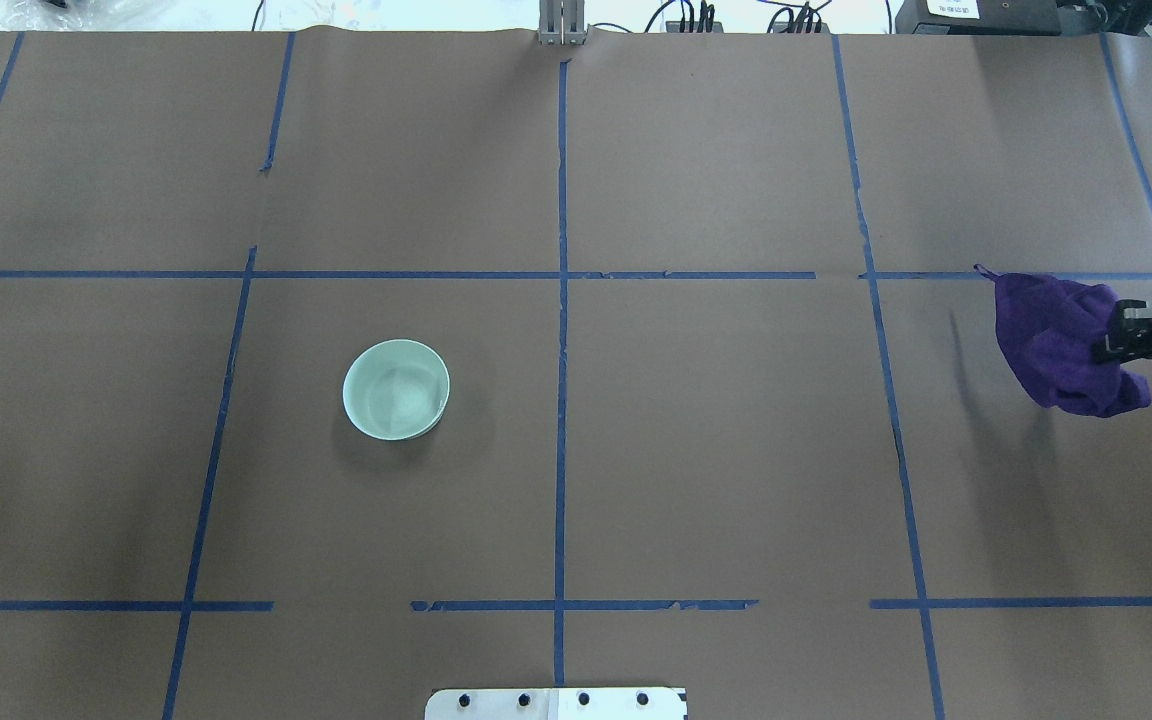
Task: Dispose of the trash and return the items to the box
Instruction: 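Lift the purple cloth with the right gripper and carry it off the table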
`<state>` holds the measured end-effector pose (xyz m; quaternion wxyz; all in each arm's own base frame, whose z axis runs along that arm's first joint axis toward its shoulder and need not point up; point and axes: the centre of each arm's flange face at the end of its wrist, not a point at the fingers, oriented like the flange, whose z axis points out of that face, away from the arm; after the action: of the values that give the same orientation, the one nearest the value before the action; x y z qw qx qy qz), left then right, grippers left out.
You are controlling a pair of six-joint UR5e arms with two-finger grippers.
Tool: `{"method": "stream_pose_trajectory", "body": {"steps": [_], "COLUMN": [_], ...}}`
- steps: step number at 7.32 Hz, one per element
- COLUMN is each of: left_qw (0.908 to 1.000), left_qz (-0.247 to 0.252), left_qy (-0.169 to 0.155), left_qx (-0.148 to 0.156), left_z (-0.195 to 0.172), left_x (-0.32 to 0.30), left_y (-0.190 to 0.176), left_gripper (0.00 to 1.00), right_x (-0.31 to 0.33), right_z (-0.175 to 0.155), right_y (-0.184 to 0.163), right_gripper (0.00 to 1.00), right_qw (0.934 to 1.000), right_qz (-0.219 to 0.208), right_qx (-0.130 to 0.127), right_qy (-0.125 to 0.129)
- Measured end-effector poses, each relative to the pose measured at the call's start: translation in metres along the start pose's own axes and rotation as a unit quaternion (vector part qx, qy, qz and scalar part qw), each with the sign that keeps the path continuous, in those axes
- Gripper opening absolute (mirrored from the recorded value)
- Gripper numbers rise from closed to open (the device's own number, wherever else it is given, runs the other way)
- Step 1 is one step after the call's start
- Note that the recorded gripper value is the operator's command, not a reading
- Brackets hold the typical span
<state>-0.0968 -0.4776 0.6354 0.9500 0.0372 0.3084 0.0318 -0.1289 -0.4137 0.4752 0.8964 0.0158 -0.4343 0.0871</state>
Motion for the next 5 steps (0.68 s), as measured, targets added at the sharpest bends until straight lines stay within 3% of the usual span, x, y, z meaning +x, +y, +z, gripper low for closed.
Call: {"method": "stream_pose_trajectory", "body": {"steps": [5], "left_qw": [0.998], "left_qz": [0.016], "left_qy": [0.062], "left_qx": [0.004], "left_z": [0.101], "left_x": [-0.021], "left_y": [0.062], "left_gripper": [0.0], "right_x": [0.086], "right_z": [-0.108], "right_y": [-0.028], "right_gripper": [0.0], "right_qw": [0.9963], "right_qz": [-0.057], "right_qx": [0.028], "right_qy": [0.058]}}
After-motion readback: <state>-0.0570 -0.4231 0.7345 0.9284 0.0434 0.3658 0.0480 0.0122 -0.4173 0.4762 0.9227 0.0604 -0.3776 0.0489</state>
